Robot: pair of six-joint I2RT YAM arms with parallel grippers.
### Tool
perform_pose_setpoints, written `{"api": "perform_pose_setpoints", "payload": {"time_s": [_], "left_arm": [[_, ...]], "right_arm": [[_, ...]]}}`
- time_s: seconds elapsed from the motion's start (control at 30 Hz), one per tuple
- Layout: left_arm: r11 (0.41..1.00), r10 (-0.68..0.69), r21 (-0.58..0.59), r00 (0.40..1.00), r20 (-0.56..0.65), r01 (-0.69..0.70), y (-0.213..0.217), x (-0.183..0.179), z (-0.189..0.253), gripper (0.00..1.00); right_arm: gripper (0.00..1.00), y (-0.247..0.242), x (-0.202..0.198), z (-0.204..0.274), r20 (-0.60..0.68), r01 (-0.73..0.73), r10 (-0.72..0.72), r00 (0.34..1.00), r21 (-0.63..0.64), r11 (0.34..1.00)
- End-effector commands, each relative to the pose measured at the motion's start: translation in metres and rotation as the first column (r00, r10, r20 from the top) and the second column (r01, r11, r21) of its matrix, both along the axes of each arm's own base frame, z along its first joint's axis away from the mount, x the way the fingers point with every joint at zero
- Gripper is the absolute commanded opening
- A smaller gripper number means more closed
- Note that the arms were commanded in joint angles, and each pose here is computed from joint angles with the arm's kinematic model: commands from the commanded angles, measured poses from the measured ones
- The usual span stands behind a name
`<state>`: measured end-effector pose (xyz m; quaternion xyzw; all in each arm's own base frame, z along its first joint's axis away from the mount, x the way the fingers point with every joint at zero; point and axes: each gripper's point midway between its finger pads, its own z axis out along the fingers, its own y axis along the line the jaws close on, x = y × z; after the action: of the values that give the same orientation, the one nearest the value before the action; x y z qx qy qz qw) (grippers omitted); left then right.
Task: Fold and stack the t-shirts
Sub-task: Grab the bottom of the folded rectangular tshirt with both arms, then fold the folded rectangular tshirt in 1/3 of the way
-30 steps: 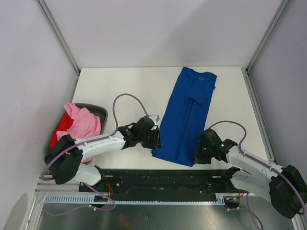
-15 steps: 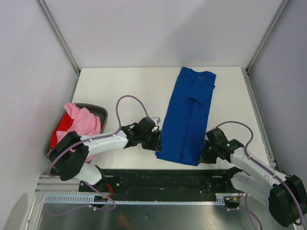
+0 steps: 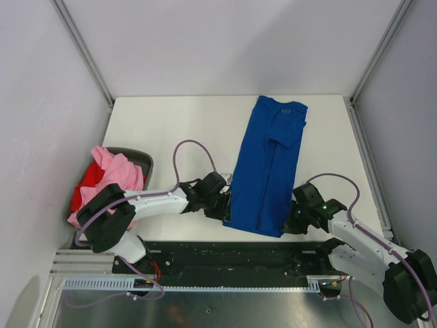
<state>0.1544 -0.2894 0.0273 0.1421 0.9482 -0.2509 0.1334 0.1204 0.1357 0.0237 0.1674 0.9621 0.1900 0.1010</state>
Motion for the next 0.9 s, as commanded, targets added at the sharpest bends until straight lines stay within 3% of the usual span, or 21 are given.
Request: {"api": "perform_pose_setpoints", "payload": {"time_s": [0.0, 0.17, 0.3, 0.6, 0.87], "left_arm": [[0.999, -0.030, -0.031, 1.000, 0.008, 0.030, -0.012, -0.003, 0.004, 0.39], [0.997, -0.056, -0.050, 0.998, 0.010, 0.057, -0.020, -0.009, 0.010, 0.15], [0.991, -0.082, -0.101, 0.997, 0.013, 0.083, -0.028, -0.017, 0.026, 0.06], [0.975, -0.109, -0.188, 0.992, 0.060, 0.119, -0.043, -0.022, 0.063, 0.00], [0.972, -0.037, -0.226, 0.989, 0.145, 0.069, -0.080, 0.051, 0.097, 0.00]], "right_arm": [[0.00, 0.002, -0.004, 0.000, -0.003, -0.019, 0.019, 1.000, 0.011, 1.000], [0.00, 0.002, -0.007, 0.002, -0.009, -0.030, 0.030, 1.000, 0.020, 0.999], [0.00, -0.001, -0.018, 0.005, -0.022, -0.046, 0.047, 0.999, 0.026, 0.999], [0.00, -0.001, -0.030, 0.031, 0.010, -0.033, 0.032, 0.999, 0.077, 0.996], [0.00, -0.008, 0.056, 0.065, 0.206, 0.045, -0.036, 0.978, -0.043, 0.998]]}}
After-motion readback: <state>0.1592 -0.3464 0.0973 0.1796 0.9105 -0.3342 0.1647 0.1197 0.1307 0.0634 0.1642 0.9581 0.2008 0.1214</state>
